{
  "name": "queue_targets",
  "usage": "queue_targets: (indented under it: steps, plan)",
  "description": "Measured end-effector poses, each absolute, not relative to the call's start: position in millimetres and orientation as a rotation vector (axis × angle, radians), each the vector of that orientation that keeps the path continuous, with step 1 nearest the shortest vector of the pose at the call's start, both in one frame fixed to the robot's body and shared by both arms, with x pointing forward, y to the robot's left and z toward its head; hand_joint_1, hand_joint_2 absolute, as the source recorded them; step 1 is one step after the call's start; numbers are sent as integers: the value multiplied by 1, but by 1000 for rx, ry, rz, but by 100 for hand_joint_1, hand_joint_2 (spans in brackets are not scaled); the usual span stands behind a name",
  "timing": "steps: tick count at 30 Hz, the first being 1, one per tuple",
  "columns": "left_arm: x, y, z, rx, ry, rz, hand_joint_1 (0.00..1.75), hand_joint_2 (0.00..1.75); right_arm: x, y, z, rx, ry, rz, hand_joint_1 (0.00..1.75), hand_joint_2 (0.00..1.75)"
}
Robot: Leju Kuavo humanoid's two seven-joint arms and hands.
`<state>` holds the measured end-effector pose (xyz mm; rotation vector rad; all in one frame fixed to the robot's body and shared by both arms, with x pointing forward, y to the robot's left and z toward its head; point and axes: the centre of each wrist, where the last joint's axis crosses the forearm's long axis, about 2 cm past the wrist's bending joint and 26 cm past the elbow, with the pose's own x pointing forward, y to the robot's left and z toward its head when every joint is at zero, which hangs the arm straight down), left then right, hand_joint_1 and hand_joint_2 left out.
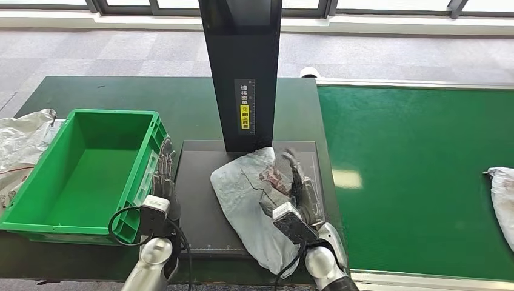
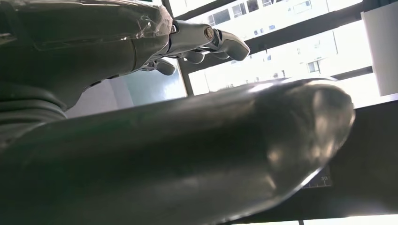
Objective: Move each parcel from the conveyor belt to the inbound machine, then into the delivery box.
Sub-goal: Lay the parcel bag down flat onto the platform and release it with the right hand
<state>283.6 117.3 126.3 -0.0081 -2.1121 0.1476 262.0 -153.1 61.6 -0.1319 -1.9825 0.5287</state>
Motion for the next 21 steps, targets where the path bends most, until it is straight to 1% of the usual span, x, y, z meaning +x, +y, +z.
queue_targets:
  steps: [2,6,13,19,21]
  plan:
    - [284,120,126,-26,-2110,133,0,0,252,-168,68,-147,-2014,500,0,175]
    - [283,125,125,-33,-2116,105,0,0,233,-192,86,-177,-2078,453,0,0]
    - [273,133,123,51,-2140,7,0,0,212,-226,109,-149,-2181,266,0,0]
    - [271,134,124,71,-2138,-8,0,0,209,-233,112,-159,-2197,246,0,0]
    - [269,135,126,127,-2124,-53,0,0,207,-243,120,-185,-2238,207,0,0]
